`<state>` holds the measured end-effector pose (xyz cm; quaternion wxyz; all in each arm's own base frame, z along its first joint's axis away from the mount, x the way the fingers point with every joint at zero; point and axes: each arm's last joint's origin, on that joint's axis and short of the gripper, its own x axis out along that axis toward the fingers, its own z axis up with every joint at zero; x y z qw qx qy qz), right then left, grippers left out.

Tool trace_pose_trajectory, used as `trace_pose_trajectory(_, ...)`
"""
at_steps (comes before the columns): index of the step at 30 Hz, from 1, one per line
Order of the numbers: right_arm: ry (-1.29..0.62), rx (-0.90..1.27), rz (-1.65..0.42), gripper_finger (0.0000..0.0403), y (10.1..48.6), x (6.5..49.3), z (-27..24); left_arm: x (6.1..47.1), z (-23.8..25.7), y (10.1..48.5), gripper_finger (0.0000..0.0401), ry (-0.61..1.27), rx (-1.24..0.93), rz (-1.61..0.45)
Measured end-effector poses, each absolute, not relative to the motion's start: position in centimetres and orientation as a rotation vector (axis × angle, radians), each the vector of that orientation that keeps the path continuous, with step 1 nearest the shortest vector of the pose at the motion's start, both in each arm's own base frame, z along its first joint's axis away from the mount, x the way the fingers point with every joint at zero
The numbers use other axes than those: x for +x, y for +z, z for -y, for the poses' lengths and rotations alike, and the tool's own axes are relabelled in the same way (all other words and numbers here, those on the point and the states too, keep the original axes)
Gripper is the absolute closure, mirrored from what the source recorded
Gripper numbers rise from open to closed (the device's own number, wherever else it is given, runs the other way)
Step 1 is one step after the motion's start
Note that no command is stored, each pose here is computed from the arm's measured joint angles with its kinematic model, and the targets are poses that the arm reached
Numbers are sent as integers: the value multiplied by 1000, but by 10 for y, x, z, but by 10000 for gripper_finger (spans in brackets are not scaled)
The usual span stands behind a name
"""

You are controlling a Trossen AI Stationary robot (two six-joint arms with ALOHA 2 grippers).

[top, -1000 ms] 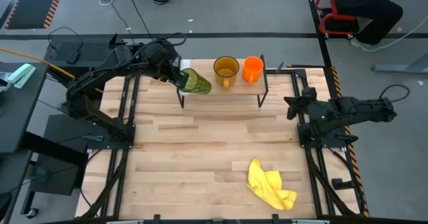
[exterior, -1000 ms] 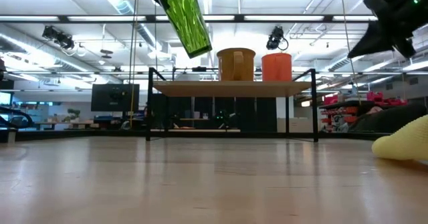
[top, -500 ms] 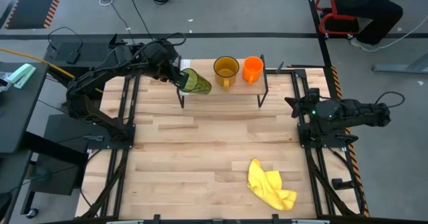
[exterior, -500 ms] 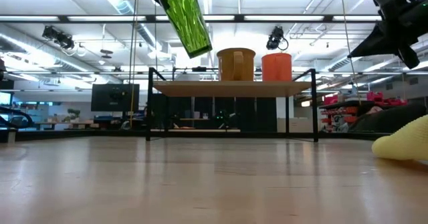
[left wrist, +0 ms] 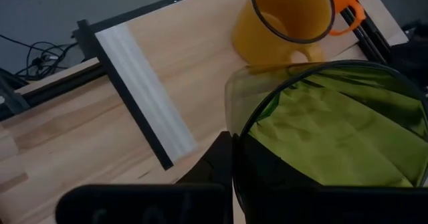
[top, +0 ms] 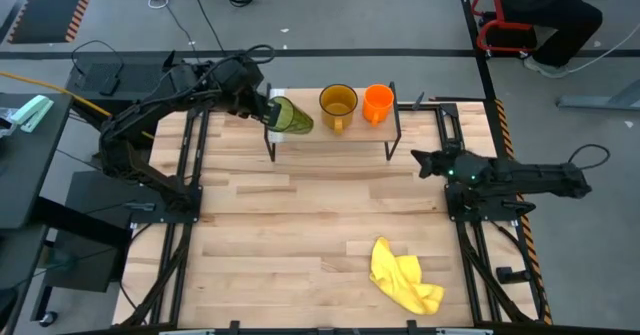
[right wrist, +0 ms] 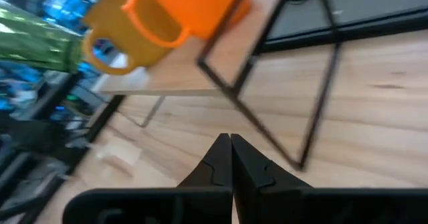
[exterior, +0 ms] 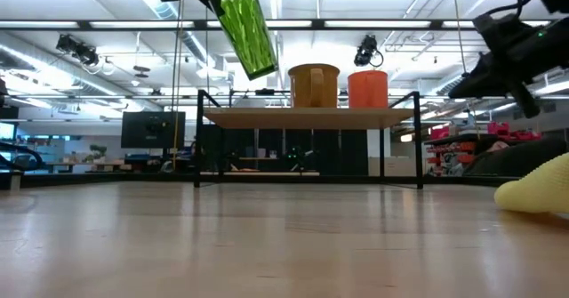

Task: Stack small to large cups/mugs on shelf
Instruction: Put the green cup on the shelf

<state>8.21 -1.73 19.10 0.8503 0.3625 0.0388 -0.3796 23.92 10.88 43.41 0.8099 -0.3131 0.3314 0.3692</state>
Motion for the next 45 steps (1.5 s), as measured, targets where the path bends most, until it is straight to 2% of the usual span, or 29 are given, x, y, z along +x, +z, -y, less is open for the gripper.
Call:
trace_pose_trajectory(13,-773,723,-35,403,188,89,48,239,-110,434,389,773,-628,-726)
trace_pose_trajectory(18,-762,746,-100,403,184,87,63,239,-110,434,389,775,-632,-724)
trace_pose_trajectory(27,-649,756,-94,403,186,88,90,239,-110,434,389,783,-651,-717)
trace_pose_trajectory(45,-549,757,-153,403,176,111,106,264,-124,410,389,783,-649,-825)
